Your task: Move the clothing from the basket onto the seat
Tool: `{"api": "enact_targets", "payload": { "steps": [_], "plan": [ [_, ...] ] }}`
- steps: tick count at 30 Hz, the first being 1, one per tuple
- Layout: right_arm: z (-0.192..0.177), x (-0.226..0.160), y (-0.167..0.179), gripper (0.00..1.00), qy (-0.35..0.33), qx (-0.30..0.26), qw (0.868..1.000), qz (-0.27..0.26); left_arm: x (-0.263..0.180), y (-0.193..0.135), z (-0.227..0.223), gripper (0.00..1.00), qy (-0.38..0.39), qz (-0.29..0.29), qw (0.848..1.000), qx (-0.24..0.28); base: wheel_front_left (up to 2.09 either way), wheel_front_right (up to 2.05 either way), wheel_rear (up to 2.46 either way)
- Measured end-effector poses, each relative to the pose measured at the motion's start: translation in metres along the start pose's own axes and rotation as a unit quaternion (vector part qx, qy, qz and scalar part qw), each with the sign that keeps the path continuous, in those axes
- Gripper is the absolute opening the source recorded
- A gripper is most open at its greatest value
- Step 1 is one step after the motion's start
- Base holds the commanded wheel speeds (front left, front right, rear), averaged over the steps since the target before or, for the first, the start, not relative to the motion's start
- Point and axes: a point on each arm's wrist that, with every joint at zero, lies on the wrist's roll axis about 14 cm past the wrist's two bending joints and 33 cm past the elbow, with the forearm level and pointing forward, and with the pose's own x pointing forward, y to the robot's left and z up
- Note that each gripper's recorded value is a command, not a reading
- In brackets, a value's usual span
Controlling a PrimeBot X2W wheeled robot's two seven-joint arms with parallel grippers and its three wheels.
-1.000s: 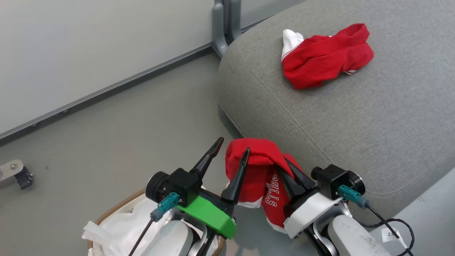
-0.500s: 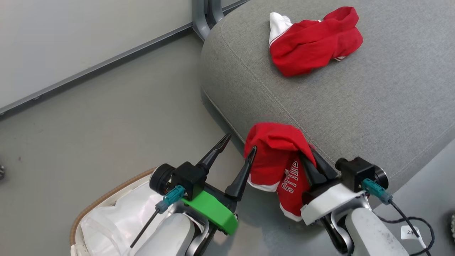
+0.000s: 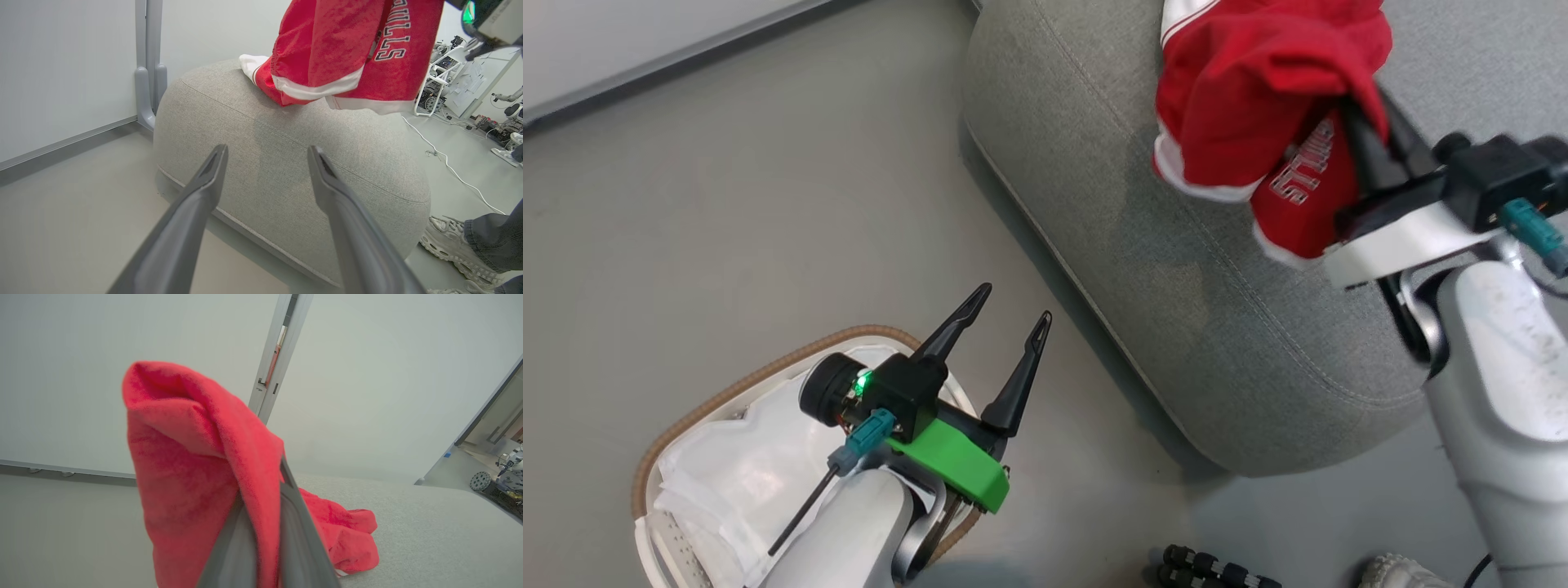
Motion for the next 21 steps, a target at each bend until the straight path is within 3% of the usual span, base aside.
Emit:
{"api": "enact_targets", "payload": {
  "steps": [8,21],
  "plan": [
    [-0.014,0.041,-0.037,0.00,0.032,-0.136,0.990,0.015,0.007,0.030,-0.012,1.00,-0.002,0.005,1.000,-0.007,0.00,0.00,0.00],
    [-0.082,0.084,-0.064,0.00,0.113,-0.201,0.973,-0.005,-0.005,0.080,-0.045,1.00,0.011,0.036,0.999,-0.024,0.00,0.00,0.00]
  ]
}}
